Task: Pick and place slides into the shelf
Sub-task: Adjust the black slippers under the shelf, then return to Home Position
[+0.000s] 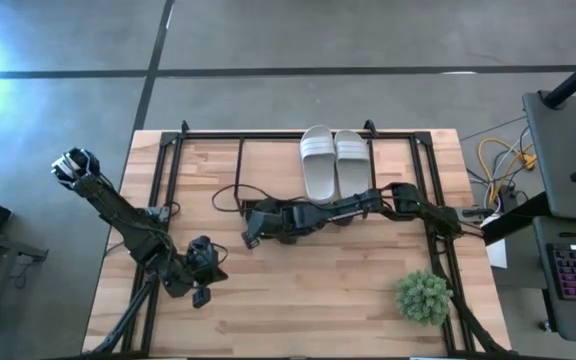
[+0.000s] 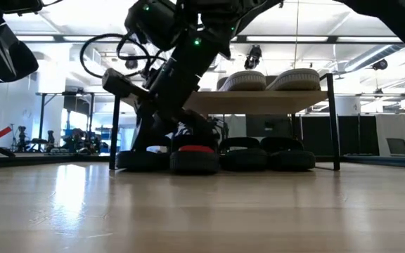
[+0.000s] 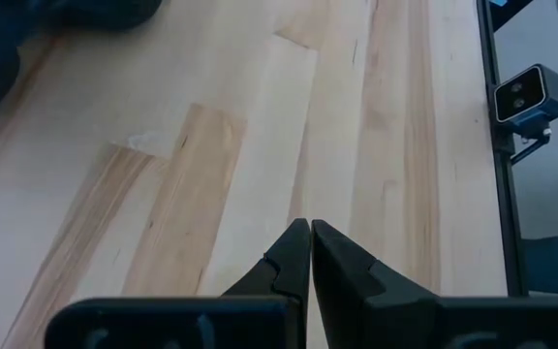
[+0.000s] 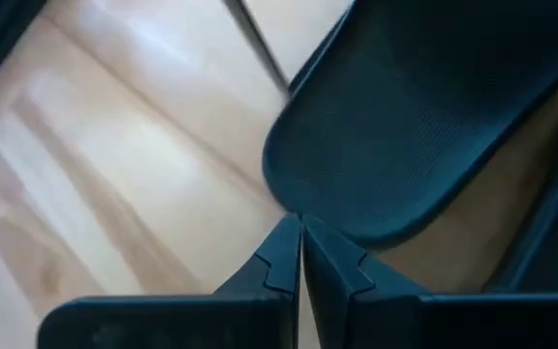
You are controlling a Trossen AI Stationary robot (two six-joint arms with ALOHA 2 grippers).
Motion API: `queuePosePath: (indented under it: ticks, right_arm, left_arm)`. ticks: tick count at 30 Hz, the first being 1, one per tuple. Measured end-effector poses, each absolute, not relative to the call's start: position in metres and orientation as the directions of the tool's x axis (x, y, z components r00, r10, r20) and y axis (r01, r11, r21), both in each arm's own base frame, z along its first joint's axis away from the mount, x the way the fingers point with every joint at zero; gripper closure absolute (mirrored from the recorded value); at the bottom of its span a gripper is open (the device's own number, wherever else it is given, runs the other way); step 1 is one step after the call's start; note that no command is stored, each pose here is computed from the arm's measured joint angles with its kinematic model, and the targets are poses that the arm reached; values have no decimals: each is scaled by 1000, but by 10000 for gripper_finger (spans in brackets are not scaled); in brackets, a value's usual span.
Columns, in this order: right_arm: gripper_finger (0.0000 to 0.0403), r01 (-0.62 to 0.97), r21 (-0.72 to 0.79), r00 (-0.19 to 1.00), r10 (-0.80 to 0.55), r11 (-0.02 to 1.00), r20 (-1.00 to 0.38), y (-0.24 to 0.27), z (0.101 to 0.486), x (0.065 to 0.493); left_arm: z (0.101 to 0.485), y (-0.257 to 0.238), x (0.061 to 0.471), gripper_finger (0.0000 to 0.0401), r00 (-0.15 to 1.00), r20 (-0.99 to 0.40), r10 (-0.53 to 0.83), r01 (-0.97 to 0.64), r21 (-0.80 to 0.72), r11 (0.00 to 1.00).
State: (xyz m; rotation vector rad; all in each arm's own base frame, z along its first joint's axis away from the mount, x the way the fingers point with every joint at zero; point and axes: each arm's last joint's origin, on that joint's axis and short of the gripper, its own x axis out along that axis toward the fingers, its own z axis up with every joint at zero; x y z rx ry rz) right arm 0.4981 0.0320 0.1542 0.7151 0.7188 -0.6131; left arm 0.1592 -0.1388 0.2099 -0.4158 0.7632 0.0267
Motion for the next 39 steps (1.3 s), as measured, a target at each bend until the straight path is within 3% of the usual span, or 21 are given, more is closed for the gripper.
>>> queuePosePath:
  ticks: [7,12,19,29,34,39]
  right_arm:
    - [394,664,334,548,-131,669,-826,82,174,480]
    - [394,792,92,320,-284,603,-904,121,174,447]
    - [394,867,19,205,-323,497,-924,113,145,432]
    - [394,898,12,221,-429,440,-876,57,139,446]
    - [394,883,41,252,-398,468,-882,48,140,451]
    - [394,848,95,293,-313,521,-904,72,151,447]
  left_arm:
    - [210,-139,159,401,728,-675,-122,-188,-367,911]
    - [210,-138,159,401,738,-668,-96,-192,-344,919]
    - [209,-137,159,401,739,-670,-76,-190,-315,930]
    - [209,-136,158,401,735,-675,-72,-193,-309,931]
    - [209,-136,158,401,734,-675,-72,-194,-311,930]
    - [209,-136,158,401,734,-675,-72,-192,-309,932]
